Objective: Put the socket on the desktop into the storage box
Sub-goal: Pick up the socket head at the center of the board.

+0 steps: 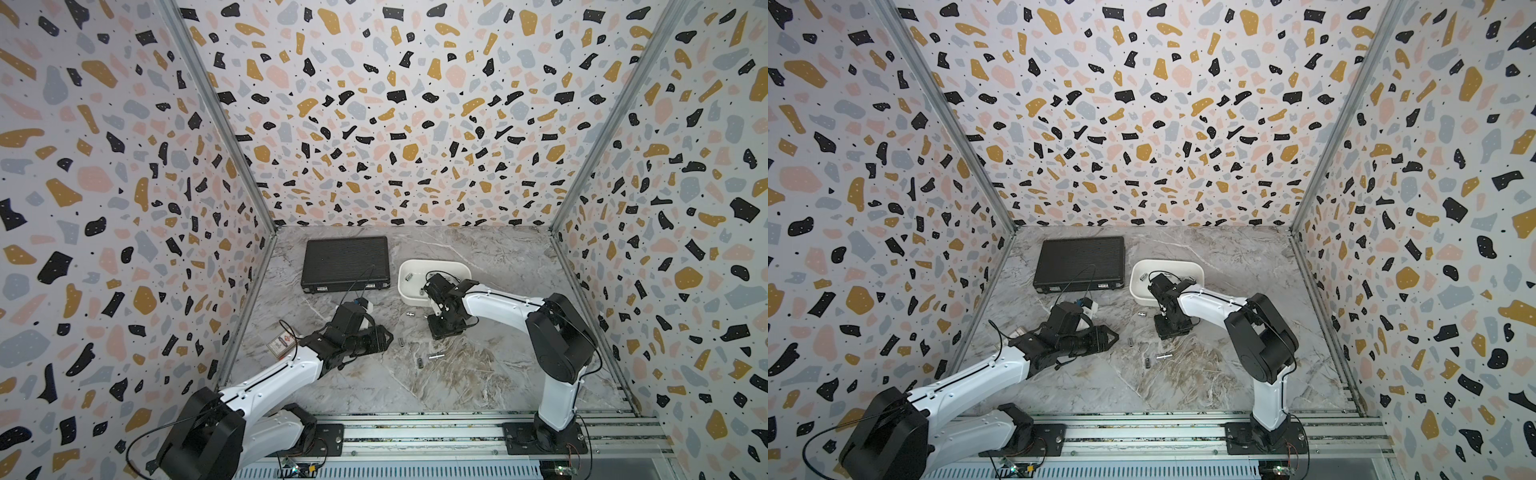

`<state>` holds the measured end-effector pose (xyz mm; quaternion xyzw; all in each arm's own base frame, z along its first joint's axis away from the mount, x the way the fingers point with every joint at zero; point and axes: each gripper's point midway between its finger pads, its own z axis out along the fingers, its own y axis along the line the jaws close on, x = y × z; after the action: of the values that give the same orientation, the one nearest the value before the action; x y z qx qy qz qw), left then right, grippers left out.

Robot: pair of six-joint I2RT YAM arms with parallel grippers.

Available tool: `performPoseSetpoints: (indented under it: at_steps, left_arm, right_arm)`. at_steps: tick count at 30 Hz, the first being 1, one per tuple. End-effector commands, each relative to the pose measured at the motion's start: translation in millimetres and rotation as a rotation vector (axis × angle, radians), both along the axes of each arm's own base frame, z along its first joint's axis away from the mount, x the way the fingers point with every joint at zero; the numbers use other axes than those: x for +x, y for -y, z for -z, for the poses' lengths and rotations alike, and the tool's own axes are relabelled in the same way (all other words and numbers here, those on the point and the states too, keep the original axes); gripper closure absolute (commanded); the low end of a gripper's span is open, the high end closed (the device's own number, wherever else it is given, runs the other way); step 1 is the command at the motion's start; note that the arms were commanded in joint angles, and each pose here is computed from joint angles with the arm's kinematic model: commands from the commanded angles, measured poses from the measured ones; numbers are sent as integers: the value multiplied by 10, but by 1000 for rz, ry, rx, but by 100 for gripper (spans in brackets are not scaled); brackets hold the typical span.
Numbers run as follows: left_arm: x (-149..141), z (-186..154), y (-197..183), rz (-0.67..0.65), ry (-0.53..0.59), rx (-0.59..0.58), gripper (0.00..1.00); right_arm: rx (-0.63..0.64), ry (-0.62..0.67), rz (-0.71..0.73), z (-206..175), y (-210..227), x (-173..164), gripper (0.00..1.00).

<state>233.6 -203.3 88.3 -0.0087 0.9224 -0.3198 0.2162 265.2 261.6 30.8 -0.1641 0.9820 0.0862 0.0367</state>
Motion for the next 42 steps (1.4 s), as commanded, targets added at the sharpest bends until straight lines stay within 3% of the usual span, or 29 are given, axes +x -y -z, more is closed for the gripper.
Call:
performPoseSetpoints:
  at_steps: [1, 7, 14, 19, 42]
  left_arm:
    - [12, -41, 19, -1, 28, -17, 42]
    - [12, -54, 15, -3, 33, -18, 42]
    - [14, -54, 16, -2, 34, -18, 42]
    - [10, -57, 13, -4, 33, -20, 42]
    - [112, -224, 78, 8, 69, -28, 42]
  right_arm:
    - [-66, -73, 4, 75, 152, -214, 60]
    - [-77, -72, 5, 76, 176, -235, 66]
    - [-75, -62, 6, 51, 176, -232, 83]
    - [-68, -47, 10, 6, 177, -217, 88]
    - [25, 88, -9, -619, 39, 35, 88]
